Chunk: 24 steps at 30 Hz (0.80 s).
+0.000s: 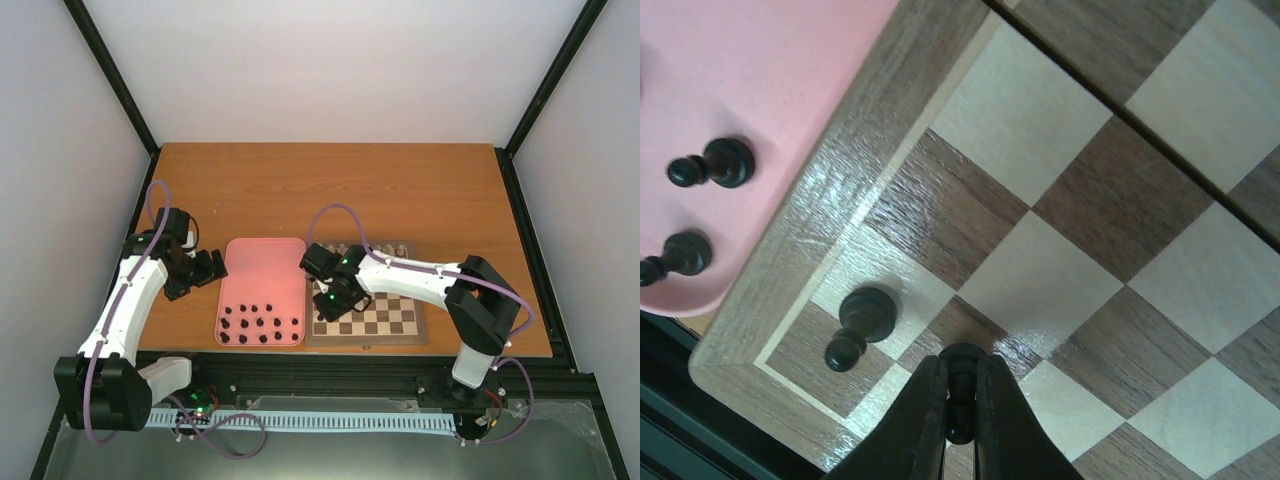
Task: Set up the chess pieces on the board
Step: Place the chess piece on the chessboard.
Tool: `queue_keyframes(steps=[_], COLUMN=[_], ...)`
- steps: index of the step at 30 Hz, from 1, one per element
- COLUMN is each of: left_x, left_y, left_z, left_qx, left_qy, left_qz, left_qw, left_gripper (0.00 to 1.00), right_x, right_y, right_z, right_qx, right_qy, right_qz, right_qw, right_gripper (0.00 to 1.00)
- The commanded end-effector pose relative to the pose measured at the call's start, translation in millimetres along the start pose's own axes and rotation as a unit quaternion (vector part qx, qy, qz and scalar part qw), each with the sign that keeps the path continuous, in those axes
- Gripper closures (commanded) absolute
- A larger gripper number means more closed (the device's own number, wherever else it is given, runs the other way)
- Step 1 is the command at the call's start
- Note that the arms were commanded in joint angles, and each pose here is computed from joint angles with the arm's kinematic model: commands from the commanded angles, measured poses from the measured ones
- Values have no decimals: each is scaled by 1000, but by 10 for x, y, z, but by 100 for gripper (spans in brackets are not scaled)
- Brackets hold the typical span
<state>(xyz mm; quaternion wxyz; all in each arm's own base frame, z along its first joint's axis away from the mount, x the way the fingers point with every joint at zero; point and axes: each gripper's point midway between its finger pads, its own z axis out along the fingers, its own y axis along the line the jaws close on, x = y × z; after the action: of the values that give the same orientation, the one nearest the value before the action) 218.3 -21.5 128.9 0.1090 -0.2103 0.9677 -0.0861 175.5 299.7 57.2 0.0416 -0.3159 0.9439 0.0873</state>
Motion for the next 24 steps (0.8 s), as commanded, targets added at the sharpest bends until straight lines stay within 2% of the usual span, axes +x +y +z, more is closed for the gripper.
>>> queue_keyframes(steps=[1,24], left_x=[-36,-35], left_y=[-14,-25], left_z=[-25,-4], left_qx=[8,9], left_qy=[-12,-7], left_qz=[6,4], left_qw=[1000,1000], left_gripper=[0,0], right_x=[23,27], right_y=[-20,-8], right_z=[-8,46], right_qx=[1,-1], right_qy=[-5,4], right_qz=[7,-4], right_qw=[1000,1000], right_gripper=[95,86])
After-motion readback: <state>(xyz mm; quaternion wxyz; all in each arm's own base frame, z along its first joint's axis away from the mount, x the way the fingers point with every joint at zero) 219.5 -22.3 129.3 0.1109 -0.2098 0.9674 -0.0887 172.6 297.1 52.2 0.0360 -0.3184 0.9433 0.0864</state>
